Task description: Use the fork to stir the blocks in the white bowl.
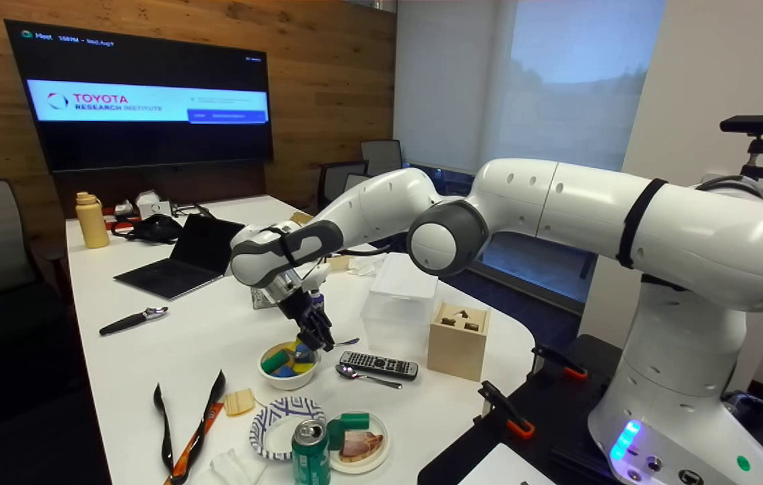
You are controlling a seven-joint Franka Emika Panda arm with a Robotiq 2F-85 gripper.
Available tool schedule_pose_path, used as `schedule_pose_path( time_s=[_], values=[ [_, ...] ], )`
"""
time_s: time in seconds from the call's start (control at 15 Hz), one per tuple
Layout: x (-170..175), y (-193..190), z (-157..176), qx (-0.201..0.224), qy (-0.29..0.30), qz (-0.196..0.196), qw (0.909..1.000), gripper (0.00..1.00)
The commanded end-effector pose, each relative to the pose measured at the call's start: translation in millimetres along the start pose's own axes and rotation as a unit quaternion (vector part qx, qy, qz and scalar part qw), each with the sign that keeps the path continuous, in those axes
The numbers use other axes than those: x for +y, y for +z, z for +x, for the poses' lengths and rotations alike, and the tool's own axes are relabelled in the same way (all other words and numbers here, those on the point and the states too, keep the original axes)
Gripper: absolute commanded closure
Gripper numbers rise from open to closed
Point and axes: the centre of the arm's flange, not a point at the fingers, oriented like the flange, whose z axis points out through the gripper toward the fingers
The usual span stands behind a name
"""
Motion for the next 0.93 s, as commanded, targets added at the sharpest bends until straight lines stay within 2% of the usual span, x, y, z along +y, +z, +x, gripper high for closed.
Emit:
schedule_pose_path(
  time_s=[0.0, 0.27, 0.47, 0.87],
  values=[
    [28, -34, 50, 0.025, 0.013, -0.009, 0.9996, 0.95],
    [27, -38, 53, 0.035, 0.035, -0.032, 0.9983, 0.95],
    [29, -35, 59, 0.031, 0.073, -0.057, 0.9953, 0.95],
    [25, -27, 71, -0.002, 0.144, -0.125, 0.9816, 0.95]
  ],
)
